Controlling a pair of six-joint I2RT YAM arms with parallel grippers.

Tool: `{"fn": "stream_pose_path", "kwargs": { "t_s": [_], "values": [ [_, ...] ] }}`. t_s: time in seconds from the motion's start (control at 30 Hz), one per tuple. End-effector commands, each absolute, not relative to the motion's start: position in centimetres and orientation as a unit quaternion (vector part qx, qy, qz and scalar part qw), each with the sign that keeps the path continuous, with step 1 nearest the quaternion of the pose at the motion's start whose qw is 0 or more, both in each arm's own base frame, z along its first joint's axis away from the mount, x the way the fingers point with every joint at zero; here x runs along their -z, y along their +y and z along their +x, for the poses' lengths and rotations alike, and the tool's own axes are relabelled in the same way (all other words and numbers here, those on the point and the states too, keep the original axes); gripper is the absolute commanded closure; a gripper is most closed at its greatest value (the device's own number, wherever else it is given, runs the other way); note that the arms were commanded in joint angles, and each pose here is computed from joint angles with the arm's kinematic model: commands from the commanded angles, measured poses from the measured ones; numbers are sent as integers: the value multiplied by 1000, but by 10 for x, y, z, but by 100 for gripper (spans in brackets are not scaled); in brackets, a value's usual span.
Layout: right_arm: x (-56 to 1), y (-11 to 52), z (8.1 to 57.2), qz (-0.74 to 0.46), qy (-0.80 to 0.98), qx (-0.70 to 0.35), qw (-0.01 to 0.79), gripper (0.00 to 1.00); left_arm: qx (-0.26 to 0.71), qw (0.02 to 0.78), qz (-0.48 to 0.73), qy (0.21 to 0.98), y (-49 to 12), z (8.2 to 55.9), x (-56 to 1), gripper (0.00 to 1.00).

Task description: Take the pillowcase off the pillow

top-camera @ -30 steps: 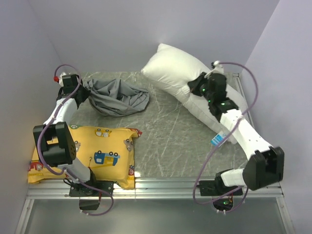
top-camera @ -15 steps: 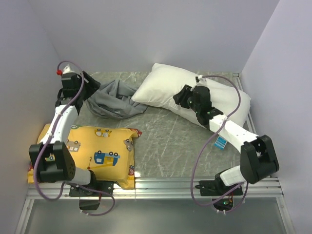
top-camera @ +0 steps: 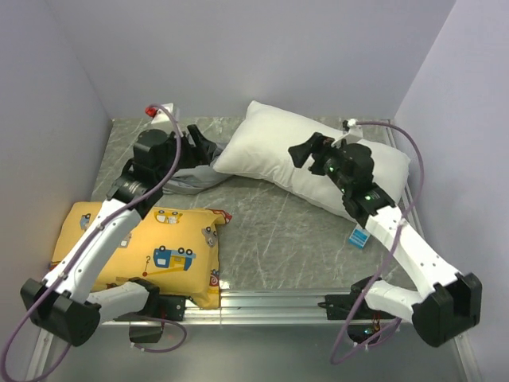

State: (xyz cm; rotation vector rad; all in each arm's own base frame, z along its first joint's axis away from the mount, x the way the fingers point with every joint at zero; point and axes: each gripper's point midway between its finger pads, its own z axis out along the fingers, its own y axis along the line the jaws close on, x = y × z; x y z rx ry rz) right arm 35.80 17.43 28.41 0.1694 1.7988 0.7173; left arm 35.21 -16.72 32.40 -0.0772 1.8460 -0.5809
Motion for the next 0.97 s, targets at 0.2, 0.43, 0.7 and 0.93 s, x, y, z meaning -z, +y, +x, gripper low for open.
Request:
{"fn": "stream_pose_path", "kwargs": {
  "t_s": [0.2,0.43,0.7,0.93],
  "values": [
    [-300,123,308,83,748,-249,610,0,255,561,11,788,-162,319,-313,1],
    [-295,119,301,78,752,-242,608,0,268,587,7,764,-158,309,-323,1],
    [-289,122,301,72,755,-245,603,0,272,594,11,757,-157,305,-329,1],
    [-283,122,302,66,759,-242,600,0,278,600,12,750,-157,302,-333,0]
  ]
}}
